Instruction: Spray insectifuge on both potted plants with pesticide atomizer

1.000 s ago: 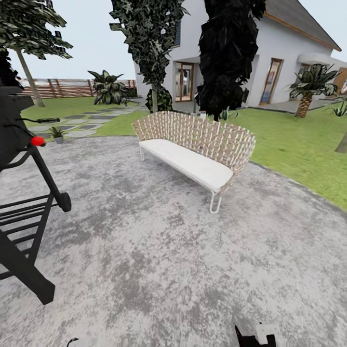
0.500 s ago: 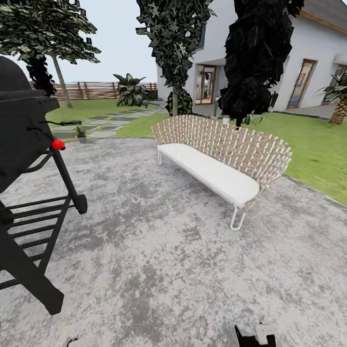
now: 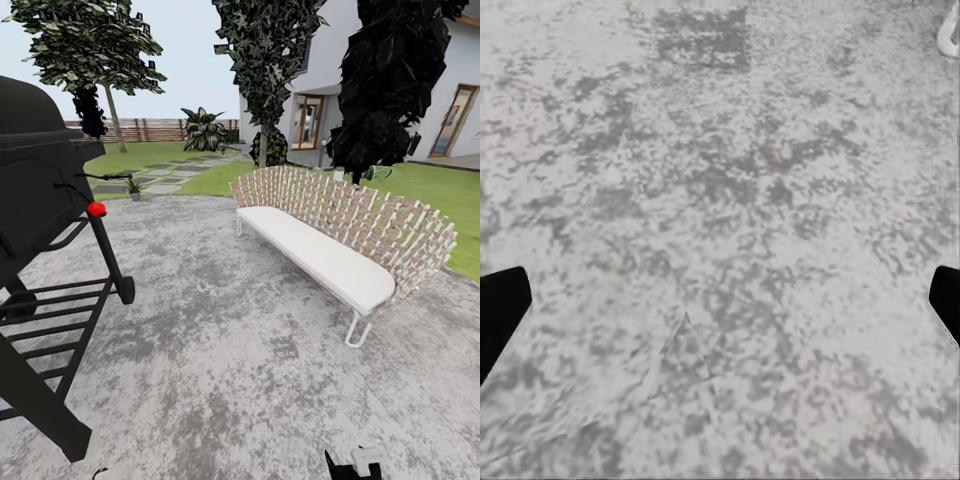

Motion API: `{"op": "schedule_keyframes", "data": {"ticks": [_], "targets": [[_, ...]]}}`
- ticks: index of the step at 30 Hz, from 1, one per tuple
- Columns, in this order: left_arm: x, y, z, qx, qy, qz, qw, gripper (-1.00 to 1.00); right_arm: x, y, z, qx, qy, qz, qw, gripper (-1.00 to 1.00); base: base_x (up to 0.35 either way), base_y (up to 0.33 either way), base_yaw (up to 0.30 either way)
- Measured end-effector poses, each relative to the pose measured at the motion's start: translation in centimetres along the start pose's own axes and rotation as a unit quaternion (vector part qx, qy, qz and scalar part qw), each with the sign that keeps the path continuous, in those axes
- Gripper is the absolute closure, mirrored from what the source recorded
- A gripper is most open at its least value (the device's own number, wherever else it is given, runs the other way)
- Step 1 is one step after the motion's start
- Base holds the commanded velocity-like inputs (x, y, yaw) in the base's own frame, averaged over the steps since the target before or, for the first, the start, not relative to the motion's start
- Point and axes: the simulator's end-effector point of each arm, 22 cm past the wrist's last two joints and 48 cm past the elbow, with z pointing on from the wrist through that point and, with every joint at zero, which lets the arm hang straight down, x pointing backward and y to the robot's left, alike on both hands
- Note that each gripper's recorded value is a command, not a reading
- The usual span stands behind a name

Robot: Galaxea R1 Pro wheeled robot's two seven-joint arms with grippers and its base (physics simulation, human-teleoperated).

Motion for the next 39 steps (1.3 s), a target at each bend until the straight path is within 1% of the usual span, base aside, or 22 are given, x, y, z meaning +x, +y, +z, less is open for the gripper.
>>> {"op": "schedule_keyframes", "data": {"ticks": [10, 29, 34, 39], "targets": [[-0.5, 0.0, 0.0, 0.000, -0.006, -0.002, 1.0000, 1.00, -0.6, -0.1, 0.0, 0.000, -0.006, 0.000, 1.0000, -1.00, 0.340, -0.017, 0.174], [-1.6, -0.1, -0.1, 0.001, -0.017, -0.006, 0.9998, 1.00, -1.7, -0.1, -0.1, 0.001, -0.018, 0.000, 0.9998, -1.00, 0.340, -0.089, 0.171], [-1.9, -0.1, -0.2, 0.001, -0.020, -0.007, 0.9998, 1.00, -2.0, -0.2, -0.1, 0.002, -0.021, 0.000, 0.9998, -1.00, 0.340, -0.123, 0.107], [-2.2, -0.1, -0.2, 0.001, -0.024, -0.008, 0.9997, 1.00, -2.3, -0.4, -0.2, 0.003, -0.024, -0.001, 0.9997, -1.00, 0.340, -0.124, -0.001]]}}
